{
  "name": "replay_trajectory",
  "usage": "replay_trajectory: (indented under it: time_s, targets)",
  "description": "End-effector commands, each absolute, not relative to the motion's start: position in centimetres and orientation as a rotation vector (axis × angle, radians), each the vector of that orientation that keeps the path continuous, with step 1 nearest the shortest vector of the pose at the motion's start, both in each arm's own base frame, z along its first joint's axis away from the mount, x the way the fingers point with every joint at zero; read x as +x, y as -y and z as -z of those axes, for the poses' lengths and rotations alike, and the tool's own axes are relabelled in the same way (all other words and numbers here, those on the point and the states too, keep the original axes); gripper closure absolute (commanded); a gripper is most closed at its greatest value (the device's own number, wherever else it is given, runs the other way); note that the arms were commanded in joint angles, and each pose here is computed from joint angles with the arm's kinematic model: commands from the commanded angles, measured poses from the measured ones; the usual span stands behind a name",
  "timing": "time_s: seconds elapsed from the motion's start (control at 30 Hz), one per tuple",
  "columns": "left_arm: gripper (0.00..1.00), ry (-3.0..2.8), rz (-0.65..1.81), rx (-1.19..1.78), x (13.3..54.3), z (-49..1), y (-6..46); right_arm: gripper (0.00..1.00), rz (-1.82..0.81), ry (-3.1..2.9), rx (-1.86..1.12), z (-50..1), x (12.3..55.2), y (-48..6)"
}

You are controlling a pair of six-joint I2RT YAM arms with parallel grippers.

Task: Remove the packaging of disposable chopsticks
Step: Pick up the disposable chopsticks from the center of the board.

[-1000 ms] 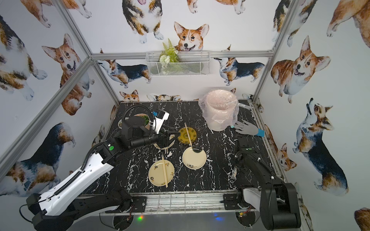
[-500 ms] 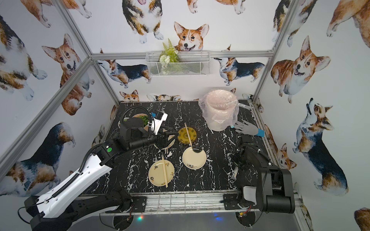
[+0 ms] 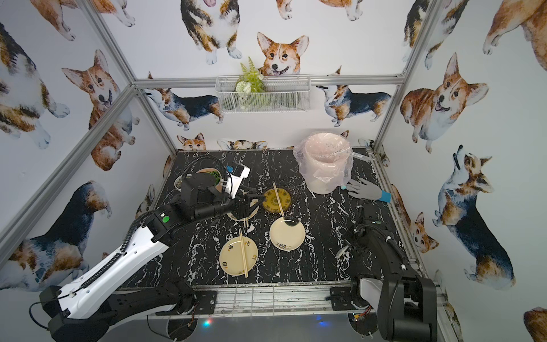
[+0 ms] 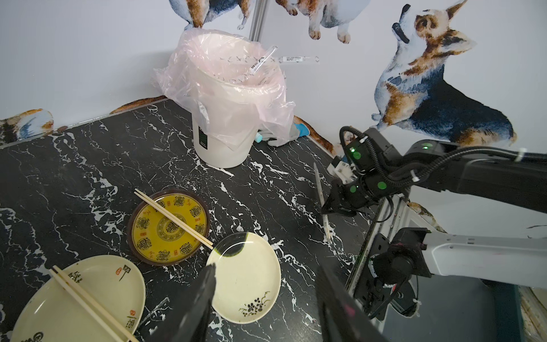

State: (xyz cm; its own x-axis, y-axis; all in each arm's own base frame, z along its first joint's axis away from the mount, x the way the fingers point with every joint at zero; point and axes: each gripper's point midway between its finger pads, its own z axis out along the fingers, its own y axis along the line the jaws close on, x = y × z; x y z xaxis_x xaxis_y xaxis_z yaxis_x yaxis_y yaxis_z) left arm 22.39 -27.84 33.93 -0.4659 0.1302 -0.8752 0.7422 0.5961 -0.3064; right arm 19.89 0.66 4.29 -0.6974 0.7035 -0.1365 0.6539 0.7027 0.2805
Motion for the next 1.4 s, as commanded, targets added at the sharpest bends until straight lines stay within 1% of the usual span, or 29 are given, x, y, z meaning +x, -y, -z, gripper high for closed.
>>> replay_trajectory:
  time_s: [0.0, 0.07, 0.17, 0.27, 0.33, 0.47, 0.53, 0.6, 0.67, 0.77, 0.87, 0.97, 1.07, 1.2, 1.27, 1.37]
  targets:
    - [0.43, -1.908, 0.897, 0.671, 22.7, -35.0, 28.1, 1.0, -0.506, -2.596, 0.939, -8.4, 21.0, -2.6]
    - [0.43, -1.898, 0.903, 0.658, 22.9, -35.4, 28.2, 1.0, -0.58, -2.533, 0.862, -11.0, 20.9, -3.4]
    - [0.43, -1.883, 0.912, 0.634, 23.3, -36.2, 28.4, 1.0, -0.616, -2.501, 0.789, -13.8, 20.3, -4.2]
    - [0.43, -1.863, 0.93, 0.61, 23.7, -37.0, 28.7, 1.0, -0.751, -2.393, 0.697, -16.9, 20.7, -6.0]
    - [0.43, -1.85, 0.941, 0.6, 23.9, -37.4, 28.9, 1.0, -0.837, -2.278, 0.612, -19.8, 21.0, -7.2]
    - [0.43, -1.824, 0.982, 0.58, 24.1, -38.6, 29.3, 1.0, -1.171, -2.014, 0.3, -27.0, 21.4, -11.8]
    - [0.42, -1.797, 1.043, 0.579, 24.0, -39.4, 29.8, 1.0, -1.367, -1.899, 0.098, -30.7, 21.1, -14.9]
    - [0.41, -1.774, 1.114, 0.572, 24.0, -40.1, 30.2, 1.0, -1.485, -1.839, -0.097, -32.9, 20.2, -17.6]
    - [0.41, -1.738, 1.196, 0.589, 23.8, -40.6, 30.8, 1.0, -1.596, -1.781, -0.346, -34.6, 18.3, -21.0]
    - [0.41, -1.67, 1.348, 0.63, 22.8, -41.6, 31.6, 1.0, -1.72, -1.7, -0.548, -36.1, 16.3, -24.7]
    - [0.4, -1.545, 1.506, 0.707, 20.6, -43.7, 32.1, 1.0, -1.824, -1.649, -0.652, -37.1, 15.4, -27.0]
    - [0.39, -1.459, 1.585, 0.757, 19.0, -45.2, 32.0, 1.0, -1.872, -1.659, -0.736, -37.2, 14.7, -28.4]
    - [0.4, -1.486, 1.573, 0.742, 19.1, -45.1, 31.8, 1.0, -1.912, -1.653, -0.809, -37.7, 13.7, -29.4]
    - [0.45, -1.535, 1.525, 0.693, 19.9, -44.2, 31.5, 1.0, -1.906, -1.678, -0.859, -37.5, 12.8, -30.1]
    - [0.5, -1.54, 1.524, 0.68, 20.1, -44.1, 31.5, 1.0, -1.91, -1.674, -0.89, -37.5, 12.1, -30.2]
    - [0.51, -1.557, 1.508, 0.649, 20.5, -43.9, 31.3, 1.0, -1.867, -1.687, -0.866, -37.3, 12.4, -30.0]
